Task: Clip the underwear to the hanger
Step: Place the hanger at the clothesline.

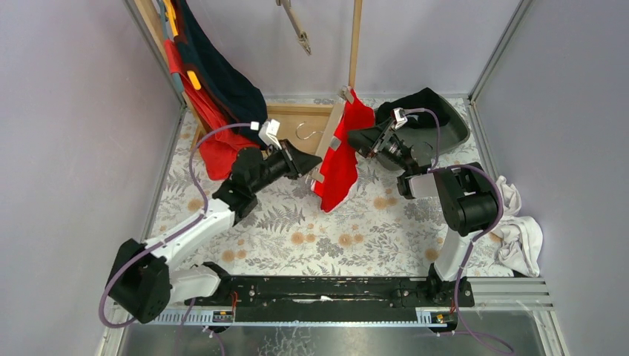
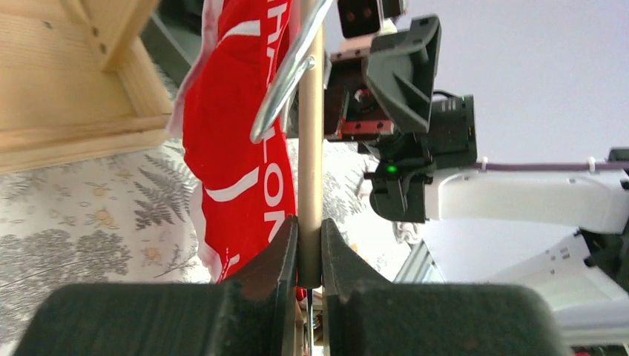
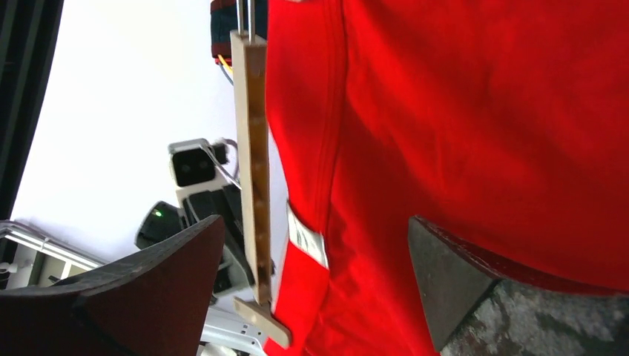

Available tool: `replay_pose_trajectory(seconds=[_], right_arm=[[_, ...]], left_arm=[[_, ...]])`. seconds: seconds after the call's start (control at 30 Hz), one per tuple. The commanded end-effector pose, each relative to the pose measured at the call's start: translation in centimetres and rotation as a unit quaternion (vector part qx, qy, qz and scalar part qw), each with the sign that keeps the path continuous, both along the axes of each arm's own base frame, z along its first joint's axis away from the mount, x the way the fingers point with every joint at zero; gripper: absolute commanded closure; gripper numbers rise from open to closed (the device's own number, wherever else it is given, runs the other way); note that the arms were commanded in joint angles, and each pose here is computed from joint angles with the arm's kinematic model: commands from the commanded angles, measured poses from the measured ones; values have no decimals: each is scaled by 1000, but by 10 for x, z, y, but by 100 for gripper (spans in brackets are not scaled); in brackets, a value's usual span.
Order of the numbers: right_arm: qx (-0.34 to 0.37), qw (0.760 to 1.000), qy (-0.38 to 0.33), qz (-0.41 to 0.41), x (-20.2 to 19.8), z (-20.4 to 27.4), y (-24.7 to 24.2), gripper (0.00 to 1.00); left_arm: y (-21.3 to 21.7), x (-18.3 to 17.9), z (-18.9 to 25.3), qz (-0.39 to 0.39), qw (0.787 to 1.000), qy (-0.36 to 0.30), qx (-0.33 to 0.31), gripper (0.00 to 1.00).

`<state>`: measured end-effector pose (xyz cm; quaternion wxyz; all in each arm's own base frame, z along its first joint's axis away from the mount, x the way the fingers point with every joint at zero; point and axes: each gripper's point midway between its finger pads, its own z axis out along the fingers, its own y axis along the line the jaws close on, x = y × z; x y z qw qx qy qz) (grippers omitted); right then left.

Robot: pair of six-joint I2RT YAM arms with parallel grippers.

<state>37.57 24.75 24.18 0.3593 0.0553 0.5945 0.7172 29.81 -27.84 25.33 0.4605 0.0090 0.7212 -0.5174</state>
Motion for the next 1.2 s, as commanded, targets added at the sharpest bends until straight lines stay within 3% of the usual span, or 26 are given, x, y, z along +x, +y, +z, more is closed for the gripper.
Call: replay_pose_trajectory(seconds=[0.0,0.27,0.4,0.5,0.67,0.83,1.17], right_arm=[[11,998,-69,-7,-9,26,-12,1],[-1,997,-74,-8,-22,30,-24,1],[-42,997,-59,-13,-21,23,-23,0],[-111,991,-66,-41,-21,22,-26,0],[-250,961,-48,-111,-19,6,-48,1],[-258,956,-65,-122,-29,17,-53,1],[-263,956,-57,-117,-31,7,-53,1]], left_arm=[[30,11,13,62,993,18,99,100],[78,29,51,146,965,43,212,100],[100,43,80,186,950,38,248,100],[116,62,108,219,940,27,261,100],[143,109,152,267,925,18,269,100],[163,153,163,320,904,17,283,100],[194,190,219,386,883,-84,254,100]])
